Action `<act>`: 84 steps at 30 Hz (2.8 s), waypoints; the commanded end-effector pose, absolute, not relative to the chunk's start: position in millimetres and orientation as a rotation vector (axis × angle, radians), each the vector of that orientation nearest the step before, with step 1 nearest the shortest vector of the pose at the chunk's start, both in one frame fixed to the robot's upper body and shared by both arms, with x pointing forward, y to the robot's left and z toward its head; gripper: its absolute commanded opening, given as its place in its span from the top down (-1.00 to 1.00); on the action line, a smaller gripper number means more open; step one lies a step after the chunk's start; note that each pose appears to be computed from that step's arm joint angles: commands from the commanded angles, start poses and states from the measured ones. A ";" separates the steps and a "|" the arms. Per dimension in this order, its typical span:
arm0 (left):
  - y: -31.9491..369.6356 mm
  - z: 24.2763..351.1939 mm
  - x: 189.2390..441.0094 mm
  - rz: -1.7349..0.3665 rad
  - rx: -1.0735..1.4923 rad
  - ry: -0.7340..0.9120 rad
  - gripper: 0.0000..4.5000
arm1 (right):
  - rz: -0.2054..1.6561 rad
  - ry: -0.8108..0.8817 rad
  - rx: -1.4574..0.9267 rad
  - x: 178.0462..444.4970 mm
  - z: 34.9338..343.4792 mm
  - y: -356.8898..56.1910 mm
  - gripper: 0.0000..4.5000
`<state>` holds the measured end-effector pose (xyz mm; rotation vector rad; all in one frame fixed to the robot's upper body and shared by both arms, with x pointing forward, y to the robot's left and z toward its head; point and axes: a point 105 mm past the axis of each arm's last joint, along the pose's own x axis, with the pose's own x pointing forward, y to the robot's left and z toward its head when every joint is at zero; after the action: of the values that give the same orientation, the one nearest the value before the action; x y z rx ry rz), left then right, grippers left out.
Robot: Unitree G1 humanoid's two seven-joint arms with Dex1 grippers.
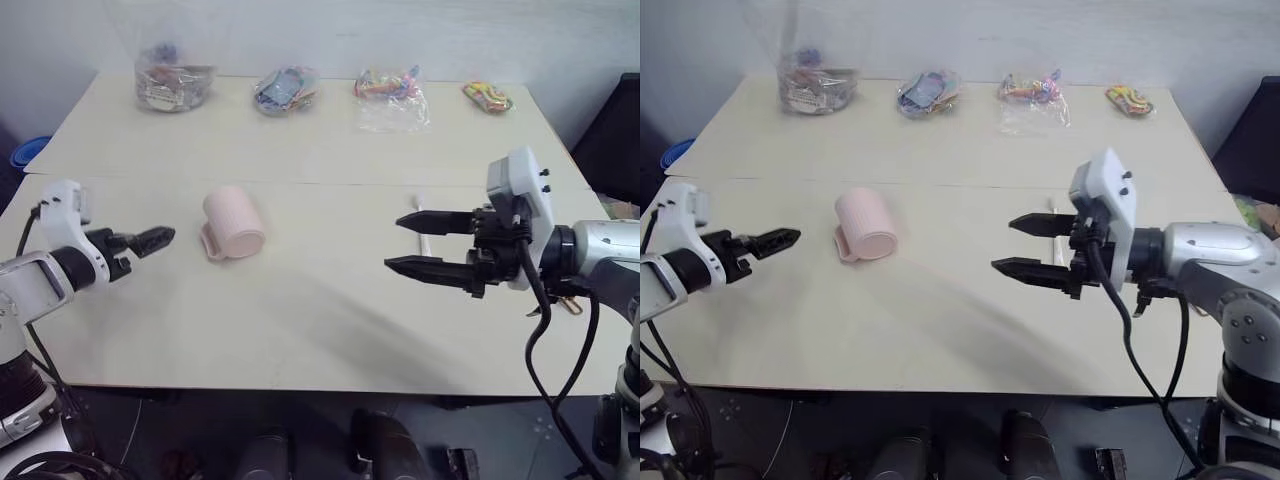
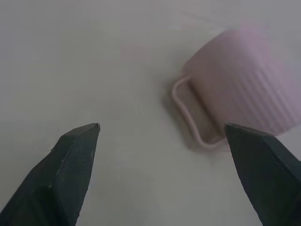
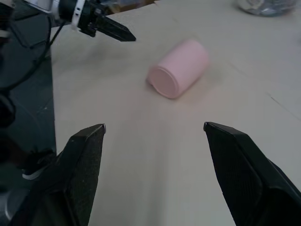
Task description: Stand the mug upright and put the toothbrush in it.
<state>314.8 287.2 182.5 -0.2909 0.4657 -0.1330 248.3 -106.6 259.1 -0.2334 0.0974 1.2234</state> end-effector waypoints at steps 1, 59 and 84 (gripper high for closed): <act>284.0 185.3 328.1 -0.097 -0.311 0.485 -1.00 | 1.246 0.046 -0.258 246.8 267.4 -100.2 -0.54; 144.1 195.8 408.3 -0.262 0.275 -0.287 1.00 | 1.021 0.008 -0.201 260.3 259.6 -119.7 -0.97; 175.8 246.6 273.7 -1.015 0.162 0.193 -0.98 | 0.578 0.233 -0.181 348.2 203.6 -166.3 -1.00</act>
<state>298.2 192.2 231.3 0.2017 0.1786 -0.8308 338.1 -162.0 201.1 -0.1578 0.2548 0.6261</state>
